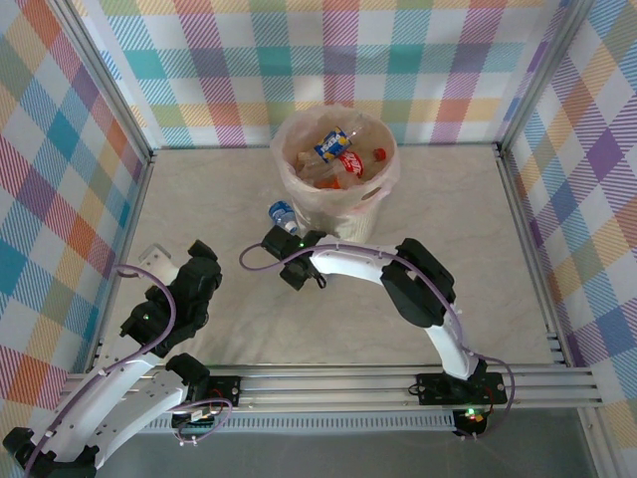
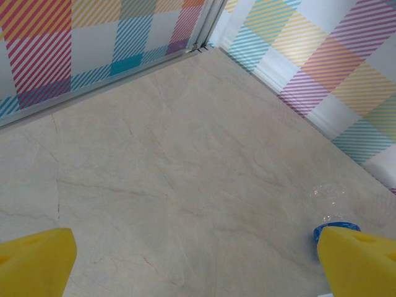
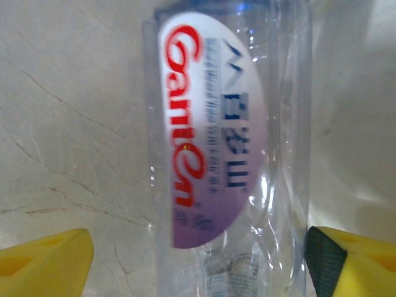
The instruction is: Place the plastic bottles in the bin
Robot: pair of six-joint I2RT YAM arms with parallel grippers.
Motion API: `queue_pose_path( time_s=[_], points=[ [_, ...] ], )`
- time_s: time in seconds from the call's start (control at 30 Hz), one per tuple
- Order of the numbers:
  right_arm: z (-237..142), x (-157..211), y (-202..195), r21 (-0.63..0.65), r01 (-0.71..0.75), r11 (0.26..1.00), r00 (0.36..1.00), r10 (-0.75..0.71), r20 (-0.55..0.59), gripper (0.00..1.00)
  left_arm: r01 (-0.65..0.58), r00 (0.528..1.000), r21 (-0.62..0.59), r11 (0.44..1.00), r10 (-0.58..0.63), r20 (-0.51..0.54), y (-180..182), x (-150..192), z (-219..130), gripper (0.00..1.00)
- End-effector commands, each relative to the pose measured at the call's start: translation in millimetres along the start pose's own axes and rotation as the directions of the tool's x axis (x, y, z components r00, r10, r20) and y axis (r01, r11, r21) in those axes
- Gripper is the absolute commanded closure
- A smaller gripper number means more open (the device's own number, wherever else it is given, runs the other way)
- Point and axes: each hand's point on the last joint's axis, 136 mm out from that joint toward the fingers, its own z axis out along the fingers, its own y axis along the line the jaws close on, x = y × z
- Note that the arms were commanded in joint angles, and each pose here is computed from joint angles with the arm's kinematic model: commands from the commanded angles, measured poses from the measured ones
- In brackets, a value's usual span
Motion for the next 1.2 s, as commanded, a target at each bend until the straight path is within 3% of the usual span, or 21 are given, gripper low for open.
queue_pose_path(
  time_s=[0.0,0.43,0.7,0.93,1.17],
  points=[
    [3,5,9,-0.049,0.008,0.999,1.000,-0.009,-0.025,0.13,0.008,1.000,-0.025,1.000,-0.007,0.025,5,-3,2,0.00],
    [-5,28,44,-0.221,0.003,0.975,0.997,-0.020,-0.074,0.23,0.006,1.000,-0.027,1.000,-0.005,0.018,5,-1,3,0.00],
    [-15,32,60,-0.290,-0.005,0.957,0.996,-0.020,-0.083,0.40,0.001,1.000,-0.031,1.000,0.000,0.017,5,0,4,0.00],
    [-48,19,61,-0.334,-0.026,0.942,0.999,0.016,-0.032,0.52,-0.017,1.000,-0.047,0.999,0.018,0.014,3,0,5,0.00],
    [-116,1,40,-0.384,-0.084,0.920,0.989,0.125,0.083,0.59,-0.040,0.999,-0.064,0.997,0.041,0.011,-4,0,8,0.00]
  ],
)
